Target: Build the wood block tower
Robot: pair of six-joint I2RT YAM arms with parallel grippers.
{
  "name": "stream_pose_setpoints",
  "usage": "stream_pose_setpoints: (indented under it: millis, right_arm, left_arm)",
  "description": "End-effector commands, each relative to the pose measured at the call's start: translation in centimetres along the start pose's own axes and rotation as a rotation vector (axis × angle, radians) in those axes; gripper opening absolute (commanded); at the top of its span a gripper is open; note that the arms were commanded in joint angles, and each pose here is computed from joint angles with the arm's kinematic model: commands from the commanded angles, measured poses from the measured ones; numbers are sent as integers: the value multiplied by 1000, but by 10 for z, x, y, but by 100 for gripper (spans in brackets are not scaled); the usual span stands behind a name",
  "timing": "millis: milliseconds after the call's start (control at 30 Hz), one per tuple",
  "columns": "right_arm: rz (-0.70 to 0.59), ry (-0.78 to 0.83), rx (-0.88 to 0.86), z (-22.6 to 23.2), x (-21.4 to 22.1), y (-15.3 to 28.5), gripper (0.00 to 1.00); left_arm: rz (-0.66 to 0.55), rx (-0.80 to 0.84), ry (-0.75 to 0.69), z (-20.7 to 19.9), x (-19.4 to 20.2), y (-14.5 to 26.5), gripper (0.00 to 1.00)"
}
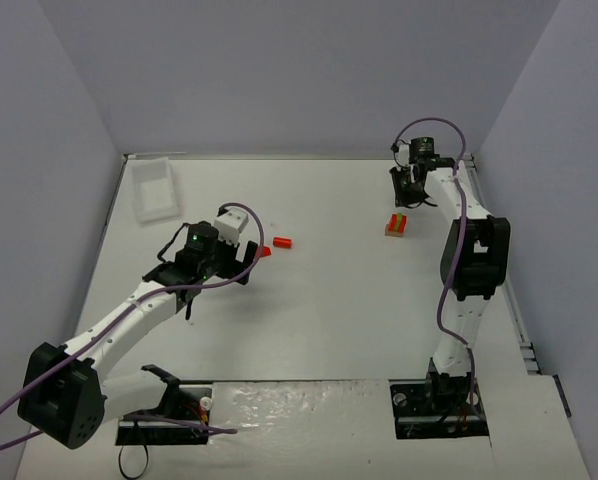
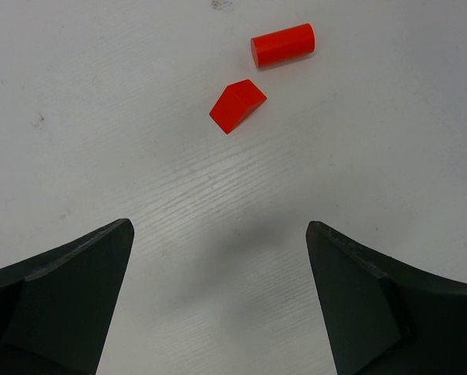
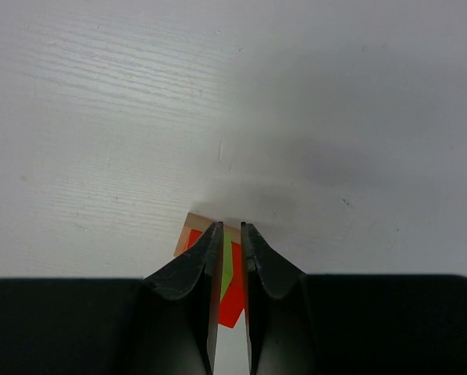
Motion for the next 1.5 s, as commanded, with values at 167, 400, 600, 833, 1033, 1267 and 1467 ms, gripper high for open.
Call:
stream_pose_setpoints:
  millis: [167, 400, 600, 833, 1033, 1267, 1467]
  right_arm:
    - [21, 15, 9, 1, 3, -5, 12]
    - [35, 24, 7, 2, 6, -8, 12]
    - [53, 28, 6, 2, 10, -10, 12]
    - [55, 31, 1, 2, 11, -9, 12]
    - [58, 32, -3, 2, 11, -10, 12]
    - [64, 37, -9, 3, 13, -9, 12]
    - [64, 39, -8, 3, 13, -7, 12]
  left_arm:
    - [-87, 28, -13, -5, -27, 5, 91]
    - [-85, 29, -14, -5, -27, 4, 91]
    - [-81, 30, -14, -5, -27, 4, 91]
    - [-84, 32, -15, -5, -27, 5, 91]
    - [-82, 34, -18, -6, -27, 5, 91]
    - [-83, 35, -15, -6, -27, 4, 91]
    - [-82, 35, -16, -6, -27, 4, 91]
Point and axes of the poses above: each gripper's point midway between its finger pads, its own y axis back along the fingers, its own z axis along the line the jaws close on, x = y × z, the point moved 10 cm from there along y, back along the fingers, and after that the axes turned 7 degrees about y, right-handed, at the moved point
